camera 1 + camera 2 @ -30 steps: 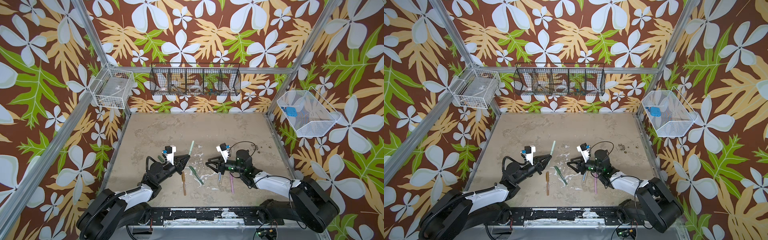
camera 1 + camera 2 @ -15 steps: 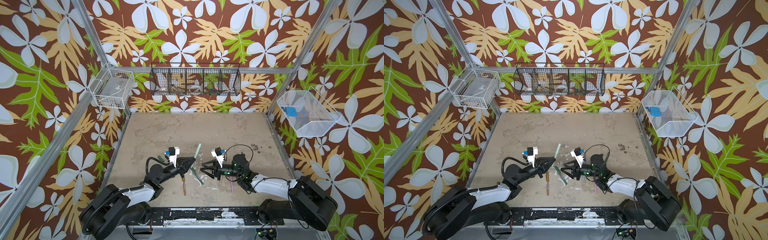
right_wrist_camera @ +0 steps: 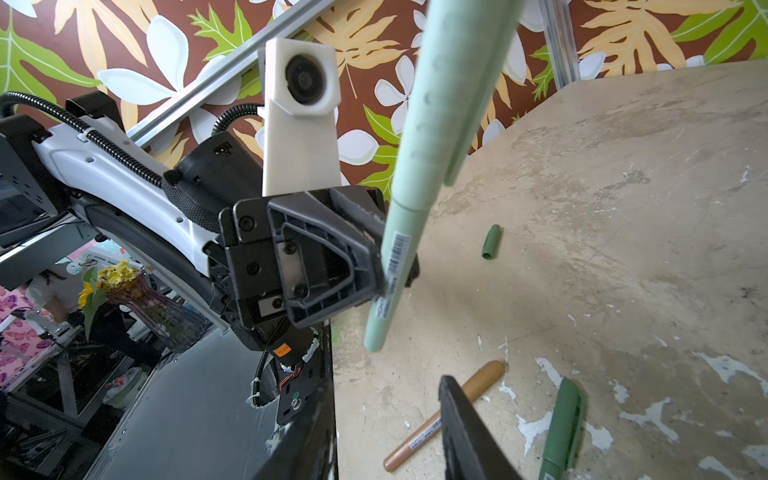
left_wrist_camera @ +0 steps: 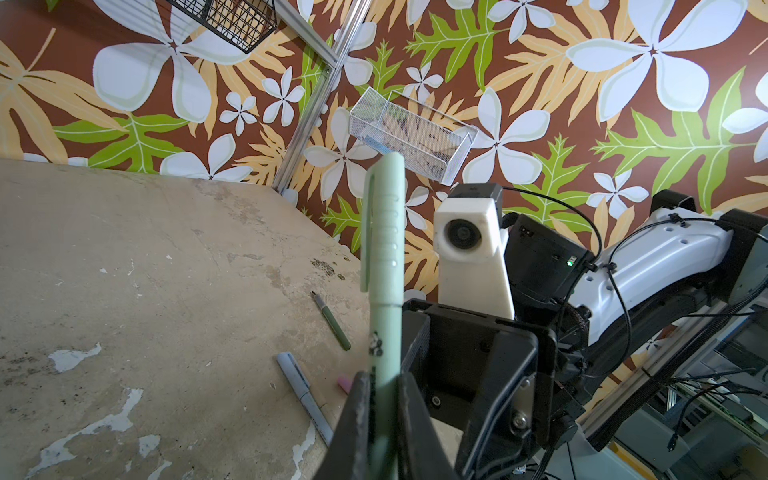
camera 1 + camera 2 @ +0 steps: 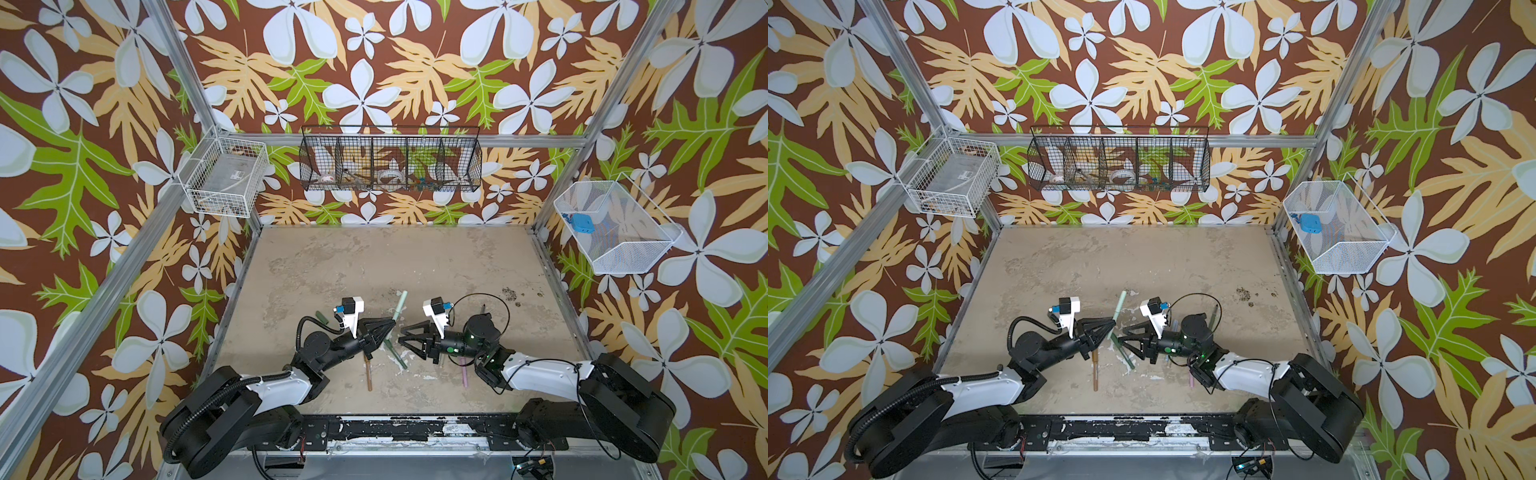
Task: Open the pen caps
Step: 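Close the right gripper on the pale green pen body below the cap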
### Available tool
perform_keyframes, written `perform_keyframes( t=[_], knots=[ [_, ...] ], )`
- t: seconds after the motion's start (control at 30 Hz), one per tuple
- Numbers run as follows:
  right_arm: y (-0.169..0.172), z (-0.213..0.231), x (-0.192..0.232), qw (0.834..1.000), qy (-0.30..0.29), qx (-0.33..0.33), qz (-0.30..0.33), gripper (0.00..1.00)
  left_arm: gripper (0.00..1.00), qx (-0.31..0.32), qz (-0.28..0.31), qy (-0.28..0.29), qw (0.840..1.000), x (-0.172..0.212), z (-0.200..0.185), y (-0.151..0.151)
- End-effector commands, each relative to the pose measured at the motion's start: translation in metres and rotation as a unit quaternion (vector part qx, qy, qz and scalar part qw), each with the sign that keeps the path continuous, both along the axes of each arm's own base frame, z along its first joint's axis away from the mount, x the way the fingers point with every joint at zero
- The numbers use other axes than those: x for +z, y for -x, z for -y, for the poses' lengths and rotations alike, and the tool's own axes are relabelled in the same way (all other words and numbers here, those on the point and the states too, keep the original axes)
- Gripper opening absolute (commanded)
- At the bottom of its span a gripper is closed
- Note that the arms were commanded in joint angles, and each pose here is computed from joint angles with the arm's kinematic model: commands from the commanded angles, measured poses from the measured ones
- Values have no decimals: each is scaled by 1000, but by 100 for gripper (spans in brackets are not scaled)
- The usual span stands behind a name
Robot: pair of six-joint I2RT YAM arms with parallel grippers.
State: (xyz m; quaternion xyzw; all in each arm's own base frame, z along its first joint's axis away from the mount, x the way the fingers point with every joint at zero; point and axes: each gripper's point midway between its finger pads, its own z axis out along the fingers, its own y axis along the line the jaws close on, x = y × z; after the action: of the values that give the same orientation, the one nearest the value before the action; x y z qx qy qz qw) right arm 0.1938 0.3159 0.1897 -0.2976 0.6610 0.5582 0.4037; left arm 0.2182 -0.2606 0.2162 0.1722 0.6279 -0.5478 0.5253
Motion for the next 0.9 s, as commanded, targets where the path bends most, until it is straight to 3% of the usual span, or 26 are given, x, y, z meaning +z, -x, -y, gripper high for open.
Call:
perform_keyframes(
  t=[0.0,0.1,0.47,0.87],
  knots=[
    [0,-4,10,1000,-17,-1,10,40,11,5,19,17,1000,12,1,2],
    [0,-6,8,1000,-17,4,4,36,11,3,19,18,1000,13,4,3],
    [-5,-17,10,1000,-24,9,3,34,11,1,17,23,1000,14,6,5],
    [-6,-23,10,1000,-26,15,2,22,11,-3,11,24,1000,11,10,3]
  ],
)
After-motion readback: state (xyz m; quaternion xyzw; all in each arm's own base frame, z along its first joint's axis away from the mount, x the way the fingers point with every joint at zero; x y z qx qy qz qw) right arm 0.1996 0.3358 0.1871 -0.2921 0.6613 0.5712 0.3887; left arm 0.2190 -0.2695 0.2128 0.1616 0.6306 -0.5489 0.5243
